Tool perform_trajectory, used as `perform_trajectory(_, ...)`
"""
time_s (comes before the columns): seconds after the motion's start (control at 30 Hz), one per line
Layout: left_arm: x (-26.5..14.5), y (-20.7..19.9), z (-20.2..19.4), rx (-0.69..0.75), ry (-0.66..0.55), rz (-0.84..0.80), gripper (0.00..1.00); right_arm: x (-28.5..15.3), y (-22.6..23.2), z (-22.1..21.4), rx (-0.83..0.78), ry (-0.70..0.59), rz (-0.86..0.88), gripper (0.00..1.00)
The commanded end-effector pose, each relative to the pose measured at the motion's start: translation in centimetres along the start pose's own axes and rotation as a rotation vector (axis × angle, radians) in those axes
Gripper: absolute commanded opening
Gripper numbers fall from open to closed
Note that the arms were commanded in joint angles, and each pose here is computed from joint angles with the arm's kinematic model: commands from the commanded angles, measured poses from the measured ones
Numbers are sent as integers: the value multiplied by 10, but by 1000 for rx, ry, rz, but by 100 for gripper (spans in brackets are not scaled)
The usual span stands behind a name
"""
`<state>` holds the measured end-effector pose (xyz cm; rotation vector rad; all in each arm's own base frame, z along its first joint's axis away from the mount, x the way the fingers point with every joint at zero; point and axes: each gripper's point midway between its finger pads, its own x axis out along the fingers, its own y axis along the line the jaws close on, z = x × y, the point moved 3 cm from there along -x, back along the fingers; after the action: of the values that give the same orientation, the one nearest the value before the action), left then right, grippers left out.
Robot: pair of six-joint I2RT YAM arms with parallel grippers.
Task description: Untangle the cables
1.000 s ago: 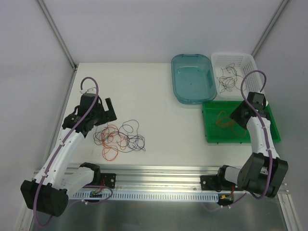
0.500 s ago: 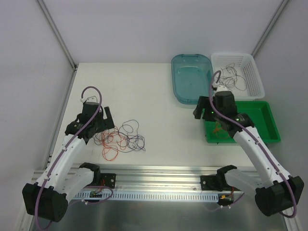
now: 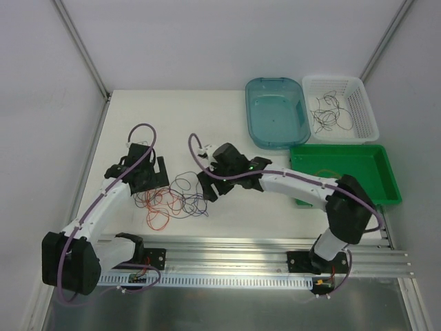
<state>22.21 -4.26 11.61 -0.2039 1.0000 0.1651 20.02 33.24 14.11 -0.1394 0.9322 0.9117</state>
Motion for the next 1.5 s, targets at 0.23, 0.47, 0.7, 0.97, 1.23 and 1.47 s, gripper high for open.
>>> perform_trajectory(0.23,26,0,-15,-14,151,55,95,88,33,18,-126,18,44,71)
perform_trajectory(0.47,44,0,-23,15,248,92,73,78,23,4,-130,28,-9,18)
perform_trajectory(0.7,62,3,-20,42,299,151,21,-12,-11,-2,-115,-34,-190,1)
perform_trajectory(0.97,66,2,-20,47,316,153,3,-168,-45,26,-87,-266,-407,1)
perform_trajectory(1.23,66,1,-21,47,321,154,2,-244,-34,40,-79,-431,-380,1)
perform_trajectory(1.47,62,-4,-21,45,322,113,0,-183,-36,9,-26,-280,-309,1)
